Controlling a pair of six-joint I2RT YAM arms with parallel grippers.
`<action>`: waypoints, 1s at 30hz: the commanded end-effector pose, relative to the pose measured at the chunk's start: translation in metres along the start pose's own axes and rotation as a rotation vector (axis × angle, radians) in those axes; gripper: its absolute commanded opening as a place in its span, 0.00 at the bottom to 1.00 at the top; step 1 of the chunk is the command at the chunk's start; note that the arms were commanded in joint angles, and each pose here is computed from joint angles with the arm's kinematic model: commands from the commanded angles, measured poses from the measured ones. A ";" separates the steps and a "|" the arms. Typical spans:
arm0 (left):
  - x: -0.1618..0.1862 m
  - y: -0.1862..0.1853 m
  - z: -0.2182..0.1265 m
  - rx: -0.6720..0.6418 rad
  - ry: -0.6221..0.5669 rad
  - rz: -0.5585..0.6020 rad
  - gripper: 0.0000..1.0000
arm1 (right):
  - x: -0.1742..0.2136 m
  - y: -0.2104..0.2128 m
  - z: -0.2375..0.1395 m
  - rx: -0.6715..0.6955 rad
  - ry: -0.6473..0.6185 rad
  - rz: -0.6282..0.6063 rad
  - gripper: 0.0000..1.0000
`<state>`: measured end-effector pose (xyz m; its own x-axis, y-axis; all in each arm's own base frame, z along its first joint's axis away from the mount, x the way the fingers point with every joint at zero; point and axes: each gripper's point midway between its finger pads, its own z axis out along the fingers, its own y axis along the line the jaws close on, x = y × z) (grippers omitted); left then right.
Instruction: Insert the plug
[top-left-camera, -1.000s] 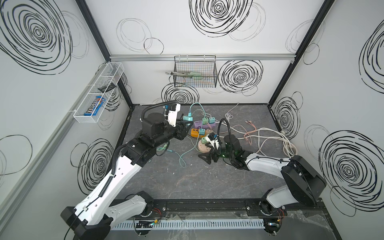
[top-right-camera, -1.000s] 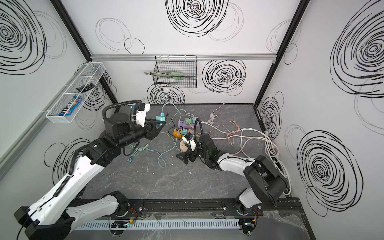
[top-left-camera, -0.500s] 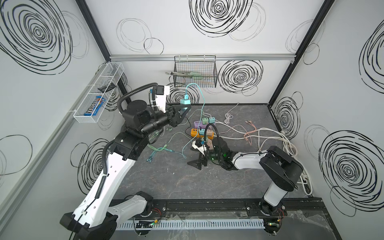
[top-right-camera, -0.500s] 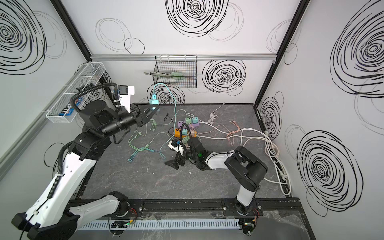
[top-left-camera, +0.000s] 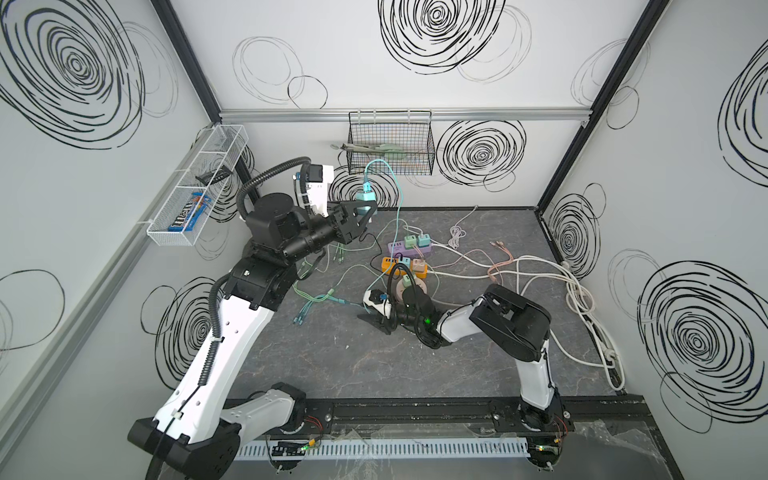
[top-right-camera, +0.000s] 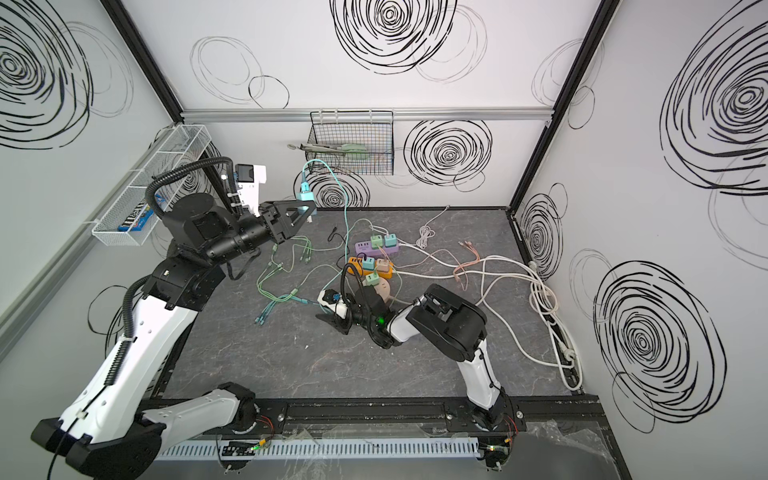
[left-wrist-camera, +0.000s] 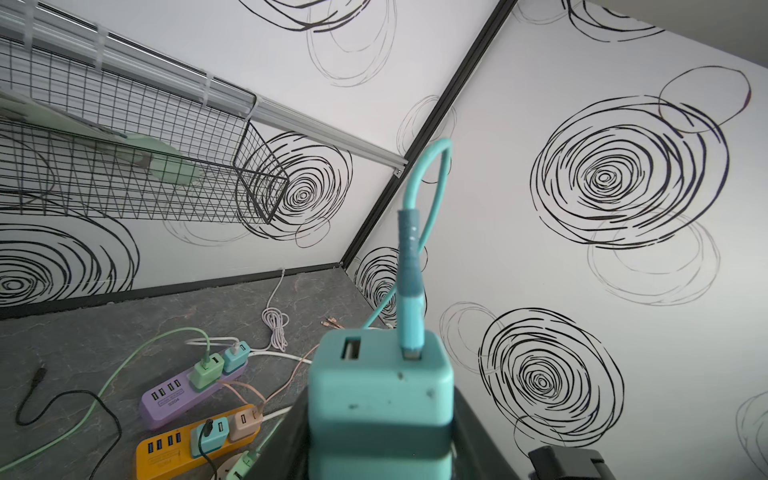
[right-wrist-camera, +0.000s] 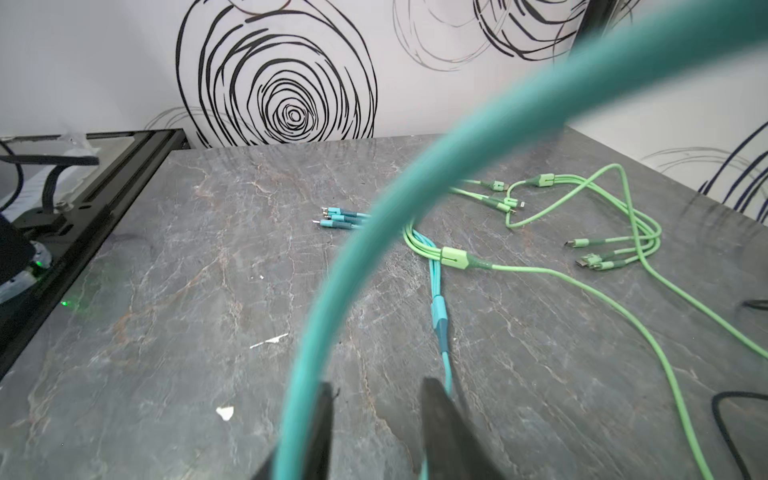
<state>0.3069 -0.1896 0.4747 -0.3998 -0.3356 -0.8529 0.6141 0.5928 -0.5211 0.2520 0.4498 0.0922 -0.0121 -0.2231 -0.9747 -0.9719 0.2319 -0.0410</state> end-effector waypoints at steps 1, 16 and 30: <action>-0.023 -0.007 -0.017 0.007 -0.086 0.053 0.00 | -0.039 -0.008 -0.008 0.079 -0.128 -0.072 0.22; 0.011 0.036 -0.019 -0.154 0.002 0.154 0.00 | -0.084 -0.016 -0.140 0.137 0.017 0.056 0.00; 0.049 -0.033 0.026 0.029 0.111 0.346 0.00 | -0.166 -0.085 -0.283 0.445 -0.111 0.015 0.00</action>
<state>0.2913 -0.2321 0.4229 -0.3593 -0.0655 -0.9309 0.6922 0.6503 -0.3130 0.2637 0.2173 0.3046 0.0258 -0.1182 -0.9927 -0.8167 0.5701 -0.0891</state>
